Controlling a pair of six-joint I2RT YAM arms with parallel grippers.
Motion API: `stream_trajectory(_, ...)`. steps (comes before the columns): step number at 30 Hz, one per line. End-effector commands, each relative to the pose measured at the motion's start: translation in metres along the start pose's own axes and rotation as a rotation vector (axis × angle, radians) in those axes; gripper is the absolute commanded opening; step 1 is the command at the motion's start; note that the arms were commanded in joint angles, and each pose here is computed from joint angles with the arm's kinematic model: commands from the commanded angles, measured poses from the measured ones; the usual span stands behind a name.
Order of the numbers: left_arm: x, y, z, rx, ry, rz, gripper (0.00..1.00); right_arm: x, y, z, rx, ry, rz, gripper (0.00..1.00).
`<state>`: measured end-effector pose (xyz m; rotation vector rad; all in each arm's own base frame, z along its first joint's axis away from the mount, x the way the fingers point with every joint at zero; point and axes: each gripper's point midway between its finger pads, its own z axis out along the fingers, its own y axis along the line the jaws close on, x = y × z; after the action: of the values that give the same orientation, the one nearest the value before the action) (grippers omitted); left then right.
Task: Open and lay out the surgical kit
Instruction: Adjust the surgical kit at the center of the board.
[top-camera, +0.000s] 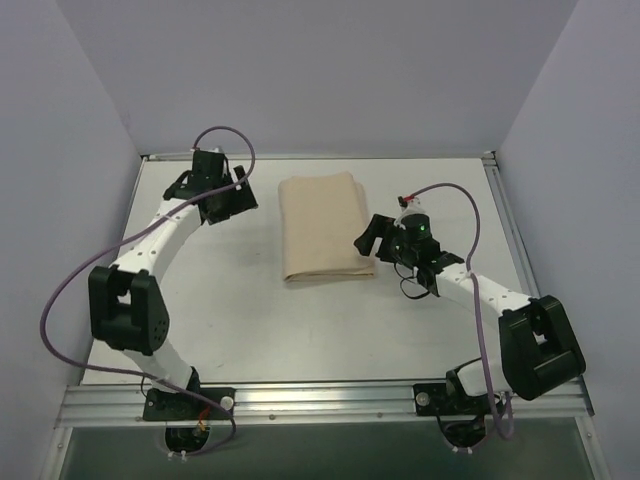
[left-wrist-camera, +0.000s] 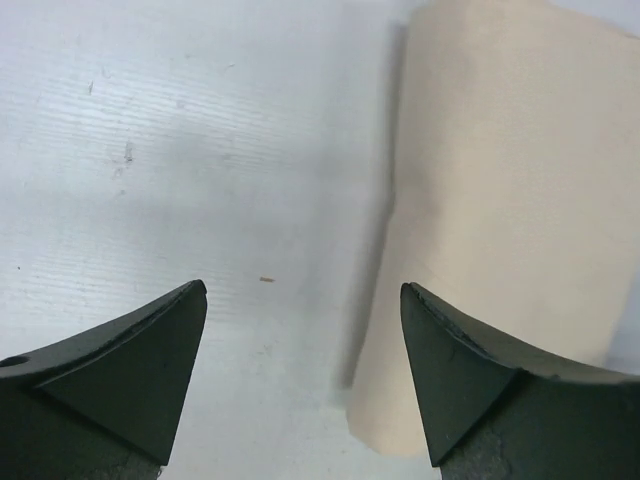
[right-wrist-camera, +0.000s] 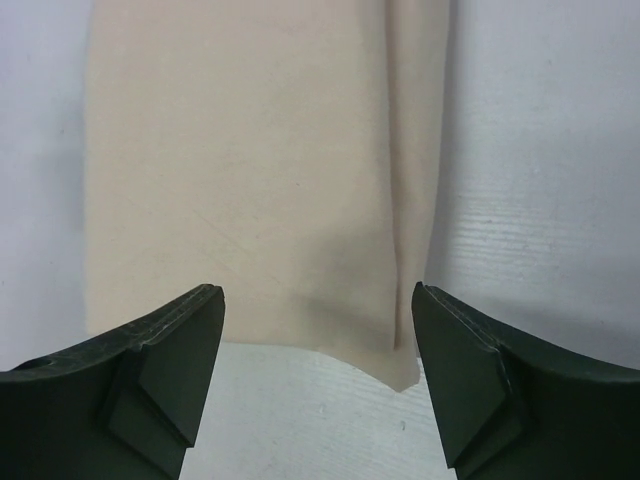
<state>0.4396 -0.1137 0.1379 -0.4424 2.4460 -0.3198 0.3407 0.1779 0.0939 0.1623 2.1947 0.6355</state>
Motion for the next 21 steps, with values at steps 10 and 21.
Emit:
stream_trajectory(10,0.055,-0.092,-0.097,0.391,-0.125,0.183,0.84,-0.016,0.014,0.012,-0.057,0.035,-0.082,0.68)
stream_trajectory(21,0.093,-0.115,-0.096,0.485,-0.107,0.232,0.76,0.002,0.006,0.03,-0.064,0.088,-0.075,0.59)
